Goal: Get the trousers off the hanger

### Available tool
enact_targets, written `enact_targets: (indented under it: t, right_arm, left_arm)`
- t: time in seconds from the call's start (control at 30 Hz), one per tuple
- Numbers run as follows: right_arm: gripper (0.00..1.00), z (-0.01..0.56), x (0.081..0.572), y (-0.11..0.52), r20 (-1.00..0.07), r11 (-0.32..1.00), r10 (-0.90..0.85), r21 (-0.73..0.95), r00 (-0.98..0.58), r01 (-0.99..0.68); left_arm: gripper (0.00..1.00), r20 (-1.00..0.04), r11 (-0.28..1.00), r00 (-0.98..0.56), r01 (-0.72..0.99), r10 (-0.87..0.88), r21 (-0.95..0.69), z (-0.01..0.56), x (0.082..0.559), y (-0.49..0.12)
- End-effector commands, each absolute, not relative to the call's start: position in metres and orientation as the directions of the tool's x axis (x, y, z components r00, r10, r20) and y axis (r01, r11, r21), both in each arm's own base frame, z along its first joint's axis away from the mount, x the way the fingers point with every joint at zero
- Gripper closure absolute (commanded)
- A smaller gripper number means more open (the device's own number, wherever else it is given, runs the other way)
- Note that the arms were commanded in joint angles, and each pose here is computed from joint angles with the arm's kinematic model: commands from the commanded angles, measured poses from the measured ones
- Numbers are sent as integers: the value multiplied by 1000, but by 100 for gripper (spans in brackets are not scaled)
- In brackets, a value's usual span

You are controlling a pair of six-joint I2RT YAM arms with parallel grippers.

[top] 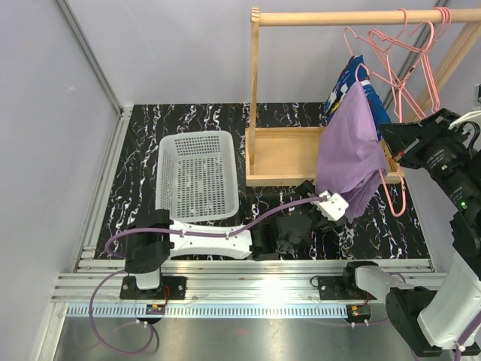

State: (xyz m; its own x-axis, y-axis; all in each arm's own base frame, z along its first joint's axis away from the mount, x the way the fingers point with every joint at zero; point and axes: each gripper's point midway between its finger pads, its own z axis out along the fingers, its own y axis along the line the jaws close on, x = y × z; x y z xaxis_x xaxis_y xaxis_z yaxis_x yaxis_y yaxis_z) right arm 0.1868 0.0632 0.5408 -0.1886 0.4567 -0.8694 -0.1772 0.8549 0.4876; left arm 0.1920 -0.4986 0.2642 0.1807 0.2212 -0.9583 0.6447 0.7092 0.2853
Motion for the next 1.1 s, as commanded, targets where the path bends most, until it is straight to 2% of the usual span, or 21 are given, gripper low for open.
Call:
enact_targets:
  t: [0.0, 0.13, 0.23, 1.07]
  right_arm:
    - [100, 575, 189, 67, -894, 854, 443, 444, -67, -270]
    - [100, 571, 198, 64, -899, 864, 433, 436, -72, -250]
    - [100, 573, 203, 63, -901, 869, 430, 432, -65, -242]
    - [100, 576, 216, 67, -904, 866, 420, 426, -80, -262]
  left_arm:
    - [7, -975, 722, 198, 660, 100, 208, 302, 190, -499]
    - [1, -978, 647, 179, 733, 109, 207, 293, 176, -500]
    - [1, -980, 619, 163, 760, 117, 200, 282, 168, -495]
    - [1, -982, 607, 136, 772, 132, 188, 264, 180, -491]
